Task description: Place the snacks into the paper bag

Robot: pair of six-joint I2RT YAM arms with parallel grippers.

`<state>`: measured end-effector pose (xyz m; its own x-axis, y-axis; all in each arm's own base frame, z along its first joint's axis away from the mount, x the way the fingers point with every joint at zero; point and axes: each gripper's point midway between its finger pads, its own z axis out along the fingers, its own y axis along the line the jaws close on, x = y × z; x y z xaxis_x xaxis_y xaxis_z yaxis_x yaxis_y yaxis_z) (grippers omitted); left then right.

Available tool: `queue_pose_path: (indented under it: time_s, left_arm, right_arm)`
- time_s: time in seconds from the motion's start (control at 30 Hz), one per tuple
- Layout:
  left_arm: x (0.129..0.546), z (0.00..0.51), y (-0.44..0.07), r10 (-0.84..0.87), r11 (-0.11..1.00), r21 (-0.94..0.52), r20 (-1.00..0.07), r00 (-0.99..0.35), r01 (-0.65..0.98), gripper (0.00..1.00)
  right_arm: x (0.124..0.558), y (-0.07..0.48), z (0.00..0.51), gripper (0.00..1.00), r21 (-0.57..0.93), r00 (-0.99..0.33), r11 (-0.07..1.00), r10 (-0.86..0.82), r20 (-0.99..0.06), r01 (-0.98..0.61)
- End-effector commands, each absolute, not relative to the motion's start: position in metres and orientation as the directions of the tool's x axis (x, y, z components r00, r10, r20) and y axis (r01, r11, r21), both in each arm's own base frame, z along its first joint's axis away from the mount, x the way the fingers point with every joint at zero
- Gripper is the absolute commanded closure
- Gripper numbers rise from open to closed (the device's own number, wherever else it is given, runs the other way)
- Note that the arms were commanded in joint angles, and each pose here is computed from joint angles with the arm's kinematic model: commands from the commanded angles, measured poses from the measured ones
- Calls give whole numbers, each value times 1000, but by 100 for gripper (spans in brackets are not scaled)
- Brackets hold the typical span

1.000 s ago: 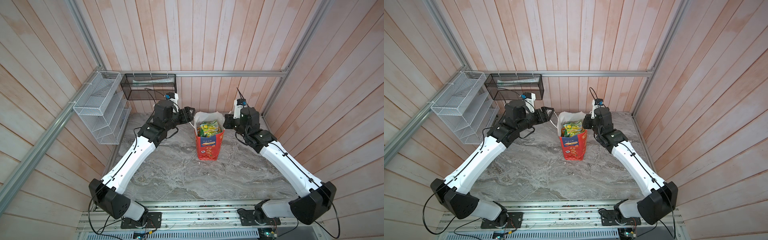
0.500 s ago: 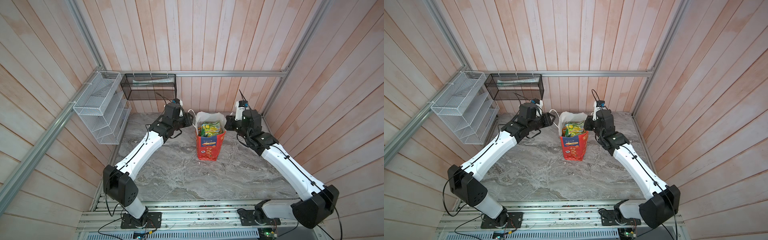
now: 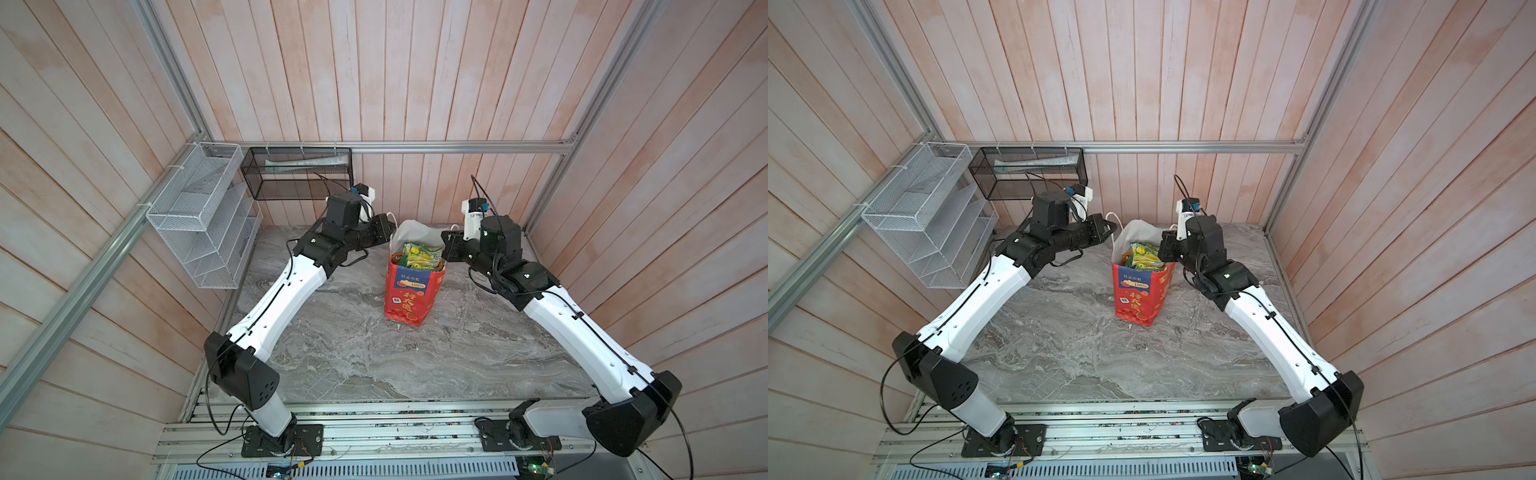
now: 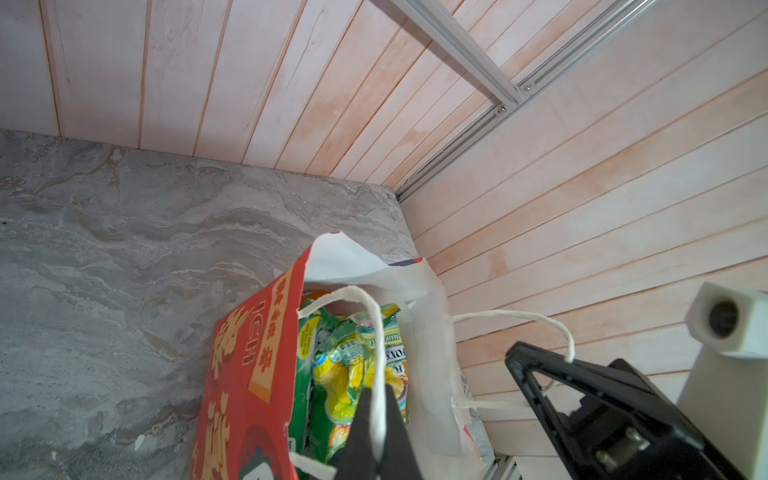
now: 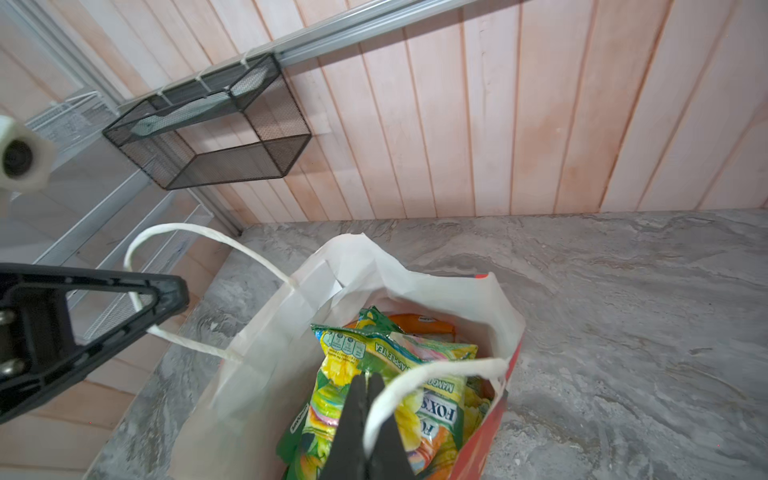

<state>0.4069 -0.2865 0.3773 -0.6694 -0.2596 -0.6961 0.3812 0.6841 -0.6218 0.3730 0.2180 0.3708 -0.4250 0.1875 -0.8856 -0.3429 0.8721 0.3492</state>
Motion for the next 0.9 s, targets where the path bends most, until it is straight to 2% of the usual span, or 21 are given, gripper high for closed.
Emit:
queue_pose_path:
  time_s: [0.0, 0.13, 0.23, 0.33, 0.47, 0.63, 0.8, 0.87]
  left_arm:
    - [367, 457, -268, -365, 637, -603, -784, -502, 480, 100]
    - [372, 402, -262, -312, 696, -600, -748, -586, 395, 100]
    - [379, 366, -258, -306, 705, -625, -695, -650, 336, 100]
    - [375, 369, -258, -312, 677, -647, -683, -660, 349, 100]
    - [353, 405, -255, -360, 612, -670, -709, -606, 420, 100]
    - [324, 419, -249, -381, 593, -657, -738, -557, 465, 100]
    - [318, 374, -232, -379, 664, -640, -734, -563, 387, 100]
    - [316, 354, -236, -375, 648, -661, -709, -597, 379, 100]
  right_arm:
    - [346, 220, 454, 100, 377, -254, 819, 290, -922, -432]
    - [351, 215, 437, 100, 349, -272, 851, 256, -928, -392]
    - [348, 222, 430, 100, 355, -281, 832, 251, -926, -426]
    - [349, 231, 423, 100, 356, -313, 819, 229, -922, -449]
    - [337, 234, 436, 100, 359, -298, 801, 236, -925, -480]
    - [319, 232, 445, 100, 375, -301, 766, 246, -921, -522]
    - [312, 219, 398, 100, 388, -332, 802, 252, -909, -454]
    - [308, 217, 383, 100, 400, -349, 804, 258, -901, -440]
